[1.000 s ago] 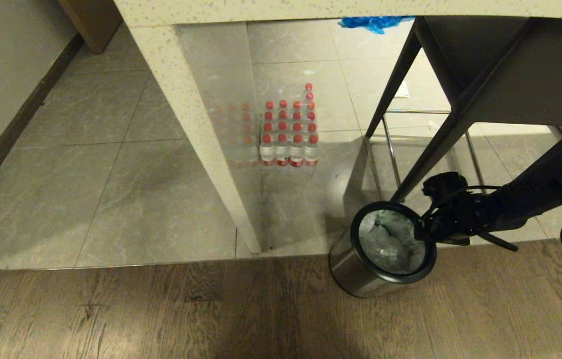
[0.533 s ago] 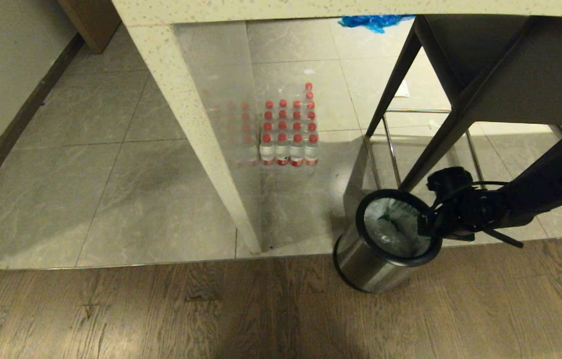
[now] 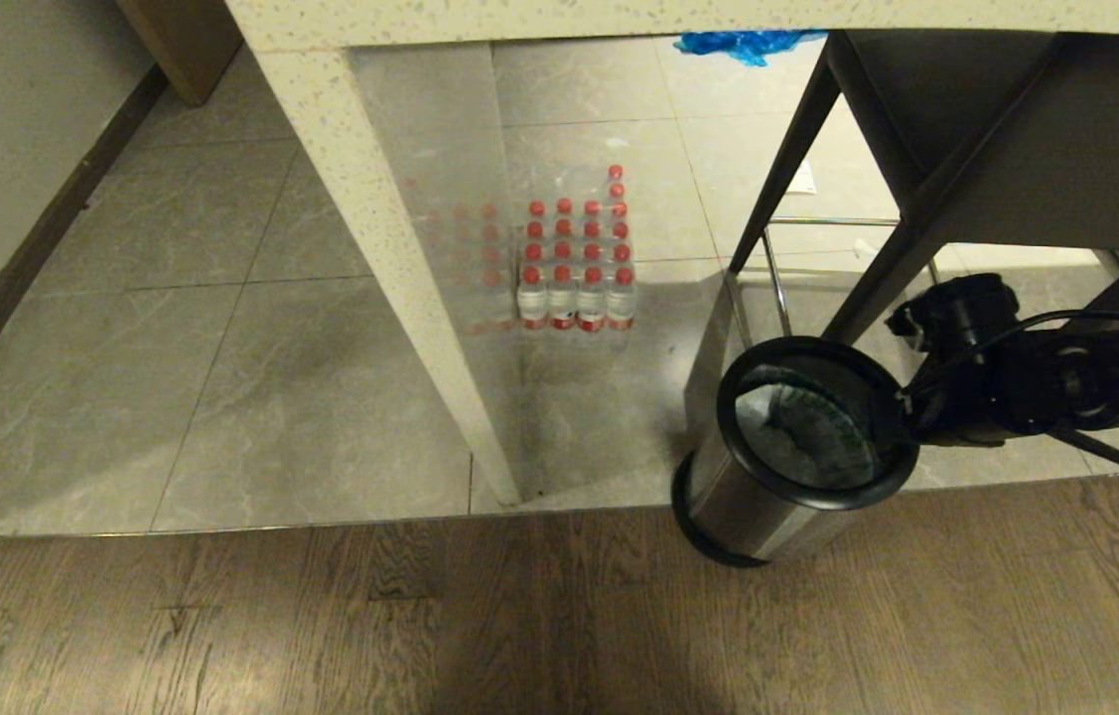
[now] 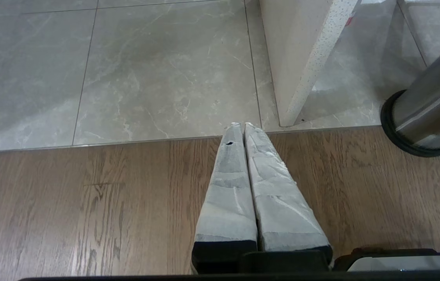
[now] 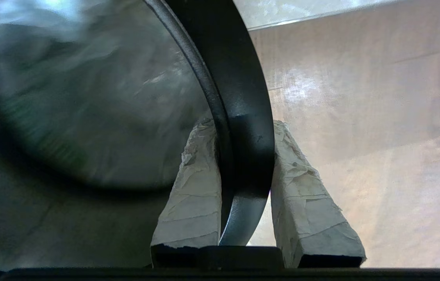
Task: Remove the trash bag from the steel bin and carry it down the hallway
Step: Place the outer trash can on the ground
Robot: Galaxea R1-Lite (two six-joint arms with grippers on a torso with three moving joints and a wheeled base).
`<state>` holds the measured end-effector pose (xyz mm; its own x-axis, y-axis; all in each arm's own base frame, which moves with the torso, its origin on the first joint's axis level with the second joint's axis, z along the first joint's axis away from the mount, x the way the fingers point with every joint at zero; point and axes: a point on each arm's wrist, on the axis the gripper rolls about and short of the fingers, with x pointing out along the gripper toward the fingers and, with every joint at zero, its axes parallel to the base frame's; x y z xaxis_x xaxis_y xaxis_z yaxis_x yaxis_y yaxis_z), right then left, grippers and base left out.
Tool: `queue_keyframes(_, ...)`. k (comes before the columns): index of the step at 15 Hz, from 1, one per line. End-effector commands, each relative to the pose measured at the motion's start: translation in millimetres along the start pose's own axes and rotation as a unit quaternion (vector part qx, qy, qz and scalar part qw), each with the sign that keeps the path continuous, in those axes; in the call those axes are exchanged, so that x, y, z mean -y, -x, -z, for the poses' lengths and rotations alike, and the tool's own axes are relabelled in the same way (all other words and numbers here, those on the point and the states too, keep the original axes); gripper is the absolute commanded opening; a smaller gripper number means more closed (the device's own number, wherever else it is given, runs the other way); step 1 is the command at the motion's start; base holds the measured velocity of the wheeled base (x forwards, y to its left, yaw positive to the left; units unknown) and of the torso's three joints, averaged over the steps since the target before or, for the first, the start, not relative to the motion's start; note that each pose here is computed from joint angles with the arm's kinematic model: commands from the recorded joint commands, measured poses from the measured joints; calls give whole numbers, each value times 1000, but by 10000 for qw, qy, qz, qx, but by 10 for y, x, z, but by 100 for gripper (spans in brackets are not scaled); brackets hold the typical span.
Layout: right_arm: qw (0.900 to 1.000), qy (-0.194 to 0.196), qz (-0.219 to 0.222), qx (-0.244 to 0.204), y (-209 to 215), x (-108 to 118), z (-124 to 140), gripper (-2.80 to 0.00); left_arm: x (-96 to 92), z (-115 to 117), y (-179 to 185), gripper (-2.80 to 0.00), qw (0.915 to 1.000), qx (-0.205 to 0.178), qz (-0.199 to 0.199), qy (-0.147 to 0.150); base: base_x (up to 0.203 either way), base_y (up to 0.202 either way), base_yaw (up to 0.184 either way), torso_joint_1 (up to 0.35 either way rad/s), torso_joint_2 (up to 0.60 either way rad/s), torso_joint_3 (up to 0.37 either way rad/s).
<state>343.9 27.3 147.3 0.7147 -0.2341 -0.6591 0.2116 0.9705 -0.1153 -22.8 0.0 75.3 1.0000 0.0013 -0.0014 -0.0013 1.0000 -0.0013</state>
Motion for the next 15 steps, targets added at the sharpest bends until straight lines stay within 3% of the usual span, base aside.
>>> queue_keyframes(1,9989,-53,-83,468,532,137,-102,-280,0,0,0,-280,10000,-1,-1,1,0,0,0,0,0,0)
queue_keyframes(6,9975,92,-295,635,1583,474,29,-280,0,3,-1,-280,10000,-6,2,1,0,0,0,0,0,0)
queue_keyframes(9,9923,-52,-398,1176,2083,651,75,-280,0,4,-2,-280,10000,-14,-1,1,0,0,0,0,0,0)
queue_keyframes(15,9910,-343,-189,1277,2655,926,260,-280,0,4,-1,-280,10000,-8,-1,1,0,0,0,0,0,0)
